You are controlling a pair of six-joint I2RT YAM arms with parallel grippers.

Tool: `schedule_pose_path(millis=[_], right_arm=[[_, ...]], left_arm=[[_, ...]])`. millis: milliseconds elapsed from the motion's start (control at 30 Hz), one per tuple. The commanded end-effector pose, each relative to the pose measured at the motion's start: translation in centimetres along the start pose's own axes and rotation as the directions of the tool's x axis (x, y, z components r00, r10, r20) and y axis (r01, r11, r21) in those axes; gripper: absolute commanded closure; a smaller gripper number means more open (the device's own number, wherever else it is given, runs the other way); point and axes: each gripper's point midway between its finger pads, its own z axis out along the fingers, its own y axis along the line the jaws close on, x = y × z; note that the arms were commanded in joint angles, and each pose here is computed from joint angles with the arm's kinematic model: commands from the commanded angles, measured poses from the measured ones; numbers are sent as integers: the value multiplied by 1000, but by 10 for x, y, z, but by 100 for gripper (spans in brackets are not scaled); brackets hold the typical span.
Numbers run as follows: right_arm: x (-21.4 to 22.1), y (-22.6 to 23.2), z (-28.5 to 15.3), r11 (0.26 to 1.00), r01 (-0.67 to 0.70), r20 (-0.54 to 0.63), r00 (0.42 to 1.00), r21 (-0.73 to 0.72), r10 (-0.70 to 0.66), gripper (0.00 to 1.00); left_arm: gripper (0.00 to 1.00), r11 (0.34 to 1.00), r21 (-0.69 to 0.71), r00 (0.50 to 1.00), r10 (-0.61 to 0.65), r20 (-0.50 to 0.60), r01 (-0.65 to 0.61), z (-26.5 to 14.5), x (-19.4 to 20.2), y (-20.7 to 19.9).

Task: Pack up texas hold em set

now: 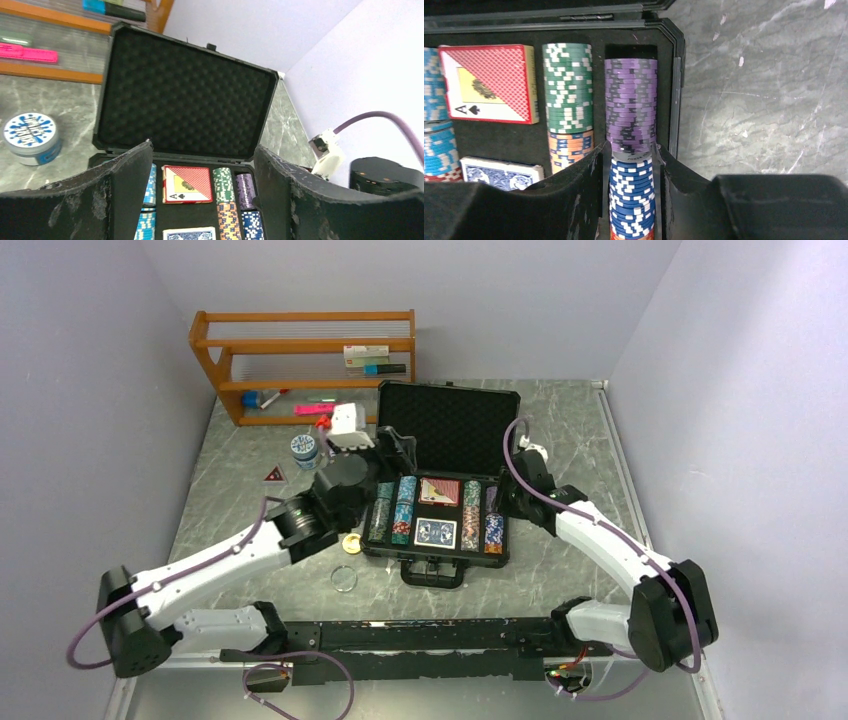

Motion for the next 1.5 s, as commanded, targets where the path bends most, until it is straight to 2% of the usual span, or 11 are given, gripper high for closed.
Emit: schedule_pose_path(millis=[0,200,433,567,700,867,1000,1133,1300,1467], right_arm=[[-6,-1,0,999,2,-14,1000,35,-2,62],[-25,18,-12,1000,27,40,999,8,-27,64],[-31,116,-36,958,93,78,994,-270,-74,58],[-3,182,-39,899,161,40,986,-408,-159,54],[33,243,-44,841,254,36,962,-477,-270,53],[82,287,-43,811,336,43,932,-479,-360,50],[132,319,-51,731,375,19,895,-570,-445,43],[169,329,-52,699,419,11,862,-579,-507,33],[203,325,-39,676,524,0,790,-517,-612,28],[215,325,-28,652,622,24,731,-434,-682,26]], left_arm=[[21,999,-27,992,-28,125,32,-22,-41,18],[21,998,-54,993,-11,114,17,-32,-45,27],[22,975,-221,993,29,111,-4,-40,-55,55],[23,957,-290,987,21,159,26,-59,-77,75],[22,943,-330,976,40,215,34,-79,-106,87],[20,914,-406,966,89,241,17,-101,-139,100],[17,885,-465,960,122,250,9,-117,-145,120],[13,868,-493,952,102,289,56,-132,-145,139],[13,872,-476,942,58,332,114,-144,-148,149],[13,862,-487,936,44,349,141,-152,-149,157]])
